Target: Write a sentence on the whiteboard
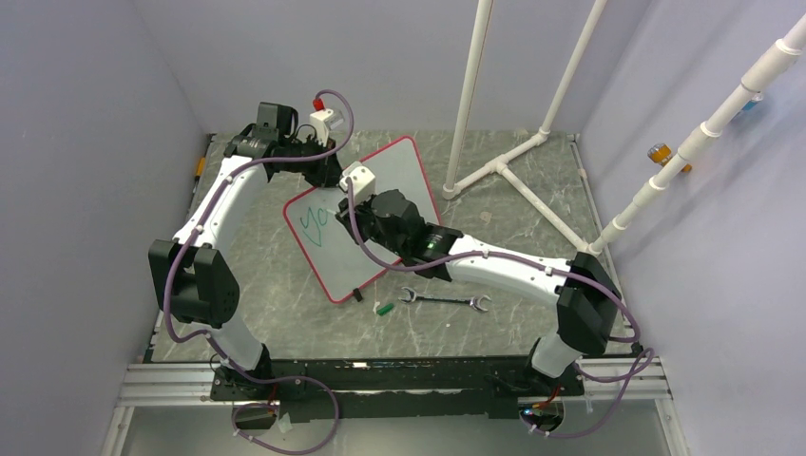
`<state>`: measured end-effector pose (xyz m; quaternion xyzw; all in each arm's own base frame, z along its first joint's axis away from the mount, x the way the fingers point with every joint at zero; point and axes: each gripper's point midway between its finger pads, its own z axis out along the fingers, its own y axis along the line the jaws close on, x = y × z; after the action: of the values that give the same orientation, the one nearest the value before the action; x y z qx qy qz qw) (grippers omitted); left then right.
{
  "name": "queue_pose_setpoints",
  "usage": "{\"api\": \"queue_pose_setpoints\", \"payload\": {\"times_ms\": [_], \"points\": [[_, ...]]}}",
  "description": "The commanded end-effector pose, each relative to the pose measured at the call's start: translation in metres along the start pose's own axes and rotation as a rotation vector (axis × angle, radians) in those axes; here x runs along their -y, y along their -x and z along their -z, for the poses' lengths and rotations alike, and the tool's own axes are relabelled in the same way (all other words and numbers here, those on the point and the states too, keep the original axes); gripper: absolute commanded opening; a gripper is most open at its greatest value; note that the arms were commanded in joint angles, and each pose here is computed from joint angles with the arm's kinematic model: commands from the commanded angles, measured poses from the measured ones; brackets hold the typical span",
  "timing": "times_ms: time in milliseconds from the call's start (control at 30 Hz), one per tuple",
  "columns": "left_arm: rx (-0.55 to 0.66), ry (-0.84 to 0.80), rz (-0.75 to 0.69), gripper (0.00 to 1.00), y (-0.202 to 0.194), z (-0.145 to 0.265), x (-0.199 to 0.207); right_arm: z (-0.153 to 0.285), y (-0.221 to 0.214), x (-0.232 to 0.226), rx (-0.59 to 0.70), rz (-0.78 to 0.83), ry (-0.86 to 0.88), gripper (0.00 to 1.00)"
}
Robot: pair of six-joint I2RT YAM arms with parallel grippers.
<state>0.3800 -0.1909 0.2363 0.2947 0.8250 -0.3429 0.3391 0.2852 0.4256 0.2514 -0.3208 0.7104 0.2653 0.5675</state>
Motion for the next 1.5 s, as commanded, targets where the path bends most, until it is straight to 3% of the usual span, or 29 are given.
{"api": "queue_pose_setpoints", "payload": {"times_ms": [0,533,967,1467], "points": [[-0.156,0.242,-0.115,0.00,-0.035,0.005,-0.049,-0.009,0.016,0.009,0.031,0.011,-0.030,0.00],[-0.150,0.244,-0.120,0.00,-0.033,0.006,-0.048,0.008,0.025,-0.017,0.077,-0.038,0.124,0.00],[-0.148,0.246,-0.123,0.00,-0.032,0.008,-0.047,0.032,0.027,0.024,0.135,-0.138,0.109,0.00],[-0.148,0.245,-0.122,0.00,-0.031,0.008,-0.047,0.017,0.055,0.014,0.175,-0.125,0.167,0.00]]}}
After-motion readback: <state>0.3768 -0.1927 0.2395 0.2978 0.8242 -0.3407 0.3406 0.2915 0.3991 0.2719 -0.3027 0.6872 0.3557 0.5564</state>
